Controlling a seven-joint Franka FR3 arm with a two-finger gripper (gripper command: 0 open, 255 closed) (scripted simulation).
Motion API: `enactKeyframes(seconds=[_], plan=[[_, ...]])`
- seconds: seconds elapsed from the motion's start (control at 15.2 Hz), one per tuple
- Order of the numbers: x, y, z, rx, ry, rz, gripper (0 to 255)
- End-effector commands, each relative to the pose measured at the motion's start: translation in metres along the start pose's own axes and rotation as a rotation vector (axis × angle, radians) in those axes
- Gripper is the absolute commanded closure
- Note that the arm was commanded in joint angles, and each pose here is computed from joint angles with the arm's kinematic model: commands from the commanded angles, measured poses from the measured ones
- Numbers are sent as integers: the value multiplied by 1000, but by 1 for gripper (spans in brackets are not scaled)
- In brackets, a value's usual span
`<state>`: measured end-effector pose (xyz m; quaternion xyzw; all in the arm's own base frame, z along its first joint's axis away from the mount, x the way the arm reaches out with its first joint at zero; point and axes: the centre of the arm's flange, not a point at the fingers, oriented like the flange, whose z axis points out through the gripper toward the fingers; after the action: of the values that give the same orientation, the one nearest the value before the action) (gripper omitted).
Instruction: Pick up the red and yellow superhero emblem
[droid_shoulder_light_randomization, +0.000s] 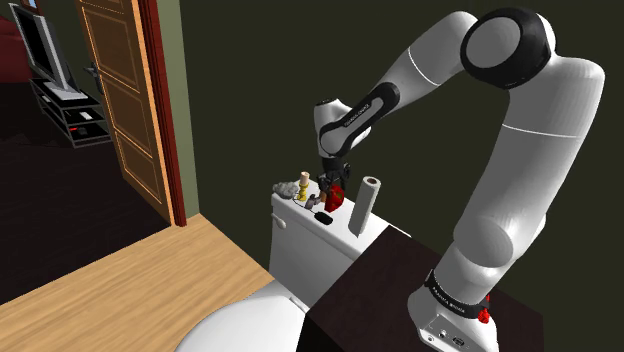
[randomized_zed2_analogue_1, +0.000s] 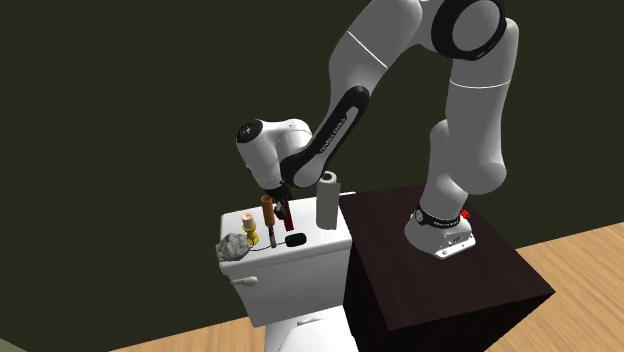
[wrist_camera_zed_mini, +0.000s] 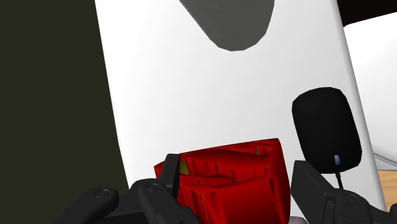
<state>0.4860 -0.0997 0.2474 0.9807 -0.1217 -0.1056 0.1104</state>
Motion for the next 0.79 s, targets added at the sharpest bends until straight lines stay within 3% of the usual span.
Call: enactKeyframes(seconds=[0.0,0.73], plan=[[-2,2,-6,0,-3,0,255],[-12,16,-62,0,-3,0,255]])
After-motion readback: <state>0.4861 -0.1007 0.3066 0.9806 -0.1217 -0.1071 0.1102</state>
